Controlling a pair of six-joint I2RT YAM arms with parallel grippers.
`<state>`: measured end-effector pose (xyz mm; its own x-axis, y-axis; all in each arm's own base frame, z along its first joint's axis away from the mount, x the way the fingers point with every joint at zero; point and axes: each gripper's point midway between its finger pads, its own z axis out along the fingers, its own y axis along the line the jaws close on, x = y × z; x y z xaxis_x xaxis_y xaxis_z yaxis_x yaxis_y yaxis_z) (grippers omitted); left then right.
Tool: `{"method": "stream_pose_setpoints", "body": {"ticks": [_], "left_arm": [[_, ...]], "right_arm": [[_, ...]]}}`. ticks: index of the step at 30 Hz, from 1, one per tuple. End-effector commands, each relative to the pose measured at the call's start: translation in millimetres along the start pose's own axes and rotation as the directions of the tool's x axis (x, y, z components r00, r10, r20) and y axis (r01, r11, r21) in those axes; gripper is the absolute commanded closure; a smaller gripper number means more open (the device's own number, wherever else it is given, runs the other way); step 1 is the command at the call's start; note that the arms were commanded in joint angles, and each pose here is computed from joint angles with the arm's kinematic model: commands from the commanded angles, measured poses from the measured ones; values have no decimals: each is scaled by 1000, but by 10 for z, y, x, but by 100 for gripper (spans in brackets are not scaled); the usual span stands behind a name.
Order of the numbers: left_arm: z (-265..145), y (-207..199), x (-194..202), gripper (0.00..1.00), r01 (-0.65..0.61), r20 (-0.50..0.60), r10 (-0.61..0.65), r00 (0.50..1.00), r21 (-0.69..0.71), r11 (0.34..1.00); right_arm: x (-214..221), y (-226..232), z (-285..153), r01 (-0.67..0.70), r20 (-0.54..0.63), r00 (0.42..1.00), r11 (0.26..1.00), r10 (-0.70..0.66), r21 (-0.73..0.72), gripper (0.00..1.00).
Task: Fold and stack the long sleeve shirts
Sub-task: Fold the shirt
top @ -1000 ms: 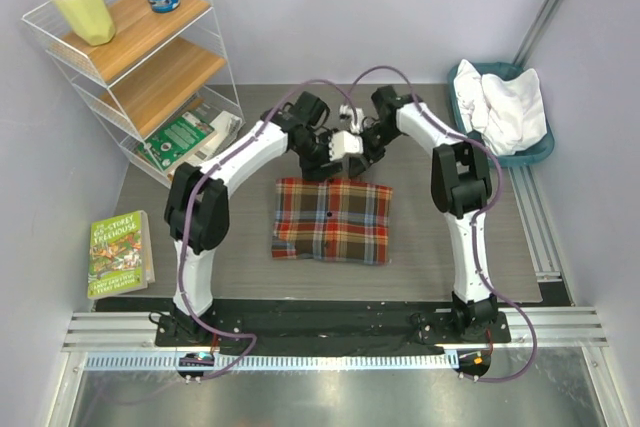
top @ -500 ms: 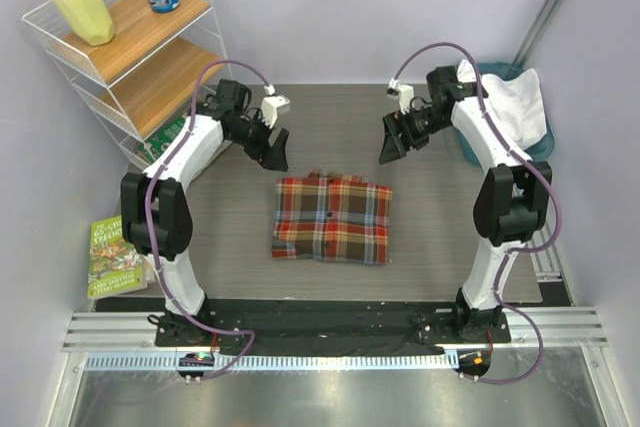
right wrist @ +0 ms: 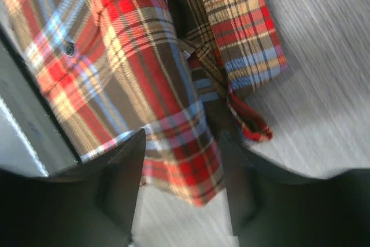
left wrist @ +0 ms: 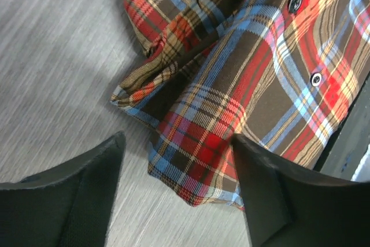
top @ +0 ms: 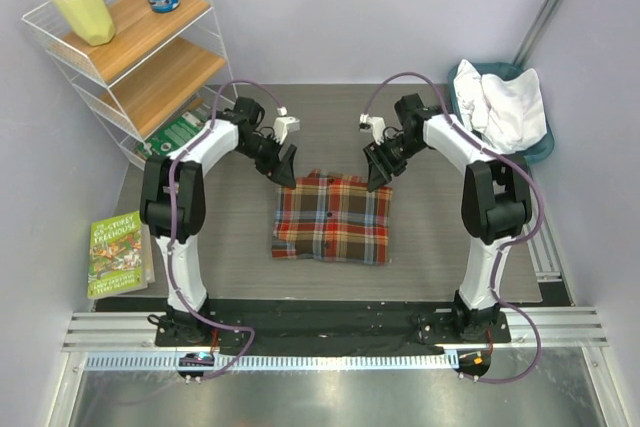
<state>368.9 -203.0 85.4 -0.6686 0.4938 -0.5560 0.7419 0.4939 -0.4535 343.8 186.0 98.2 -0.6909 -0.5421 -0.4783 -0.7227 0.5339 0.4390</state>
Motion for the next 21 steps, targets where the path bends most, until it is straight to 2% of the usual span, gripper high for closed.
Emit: {"method": "stream_pose_setpoints", "body": {"ticks": [1, 2, 3, 5, 6, 10, 12, 13, 16, 21], "left_arm": [[-6, -95, -129, 40, -43, 6, 43, 999, 47, 998], [3, -103, -127, 48, -32, 1, 32, 999, 62, 998], [-39, -99, -216, 67, -29, 12, 29, 1000, 61, 998], [-76, -78, -266, 87, -9, 0, 9, 1000, 49, 999], [-76, 5, -319, 100, -1, 5, 1, 1000, 26, 1000], [24, 364, -423, 100, 36, 12, -35, 999, -77, 996], [207, 565, -278, 100, 88, -39, -92, 995, -88, 992], [226, 670, -287, 100, 90, -54, -97, 994, -126, 988], [338, 938, -158, 100, 125, -91, -145, 985, -195, 973], [392, 1121, -116, 100, 169, -95, -201, 975, -268, 948]], "right_arm": [[-86, -102, 33, 80, -2, 997, 996, -80, 44, 67], [-94, -130, 15, 89, -7, 996, 994, -88, 60, 73], [-133, -141, -16, 98, -9, 995, 993, -98, 68, 80], [-185, -183, -66, 100, -8, 995, 991, -100, 88, 99], [-256, -234, -89, 102, -2, 995, 989, -102, 108, 99], [-338, -527, 6, 71, -10, 997, 987, -70, 147, 99], [-375, -713, 110, 62, -19, 998, 982, -60, 179, 99], [-270, -864, 280, 23, -53, 999, 983, -14, 184, 99], [-216, -1114, 444, 19, -85, 996, 972, 1, 236, 99], [-58, -1363, 631, 4, -116, 993, 958, 31, 286, 99]]}}
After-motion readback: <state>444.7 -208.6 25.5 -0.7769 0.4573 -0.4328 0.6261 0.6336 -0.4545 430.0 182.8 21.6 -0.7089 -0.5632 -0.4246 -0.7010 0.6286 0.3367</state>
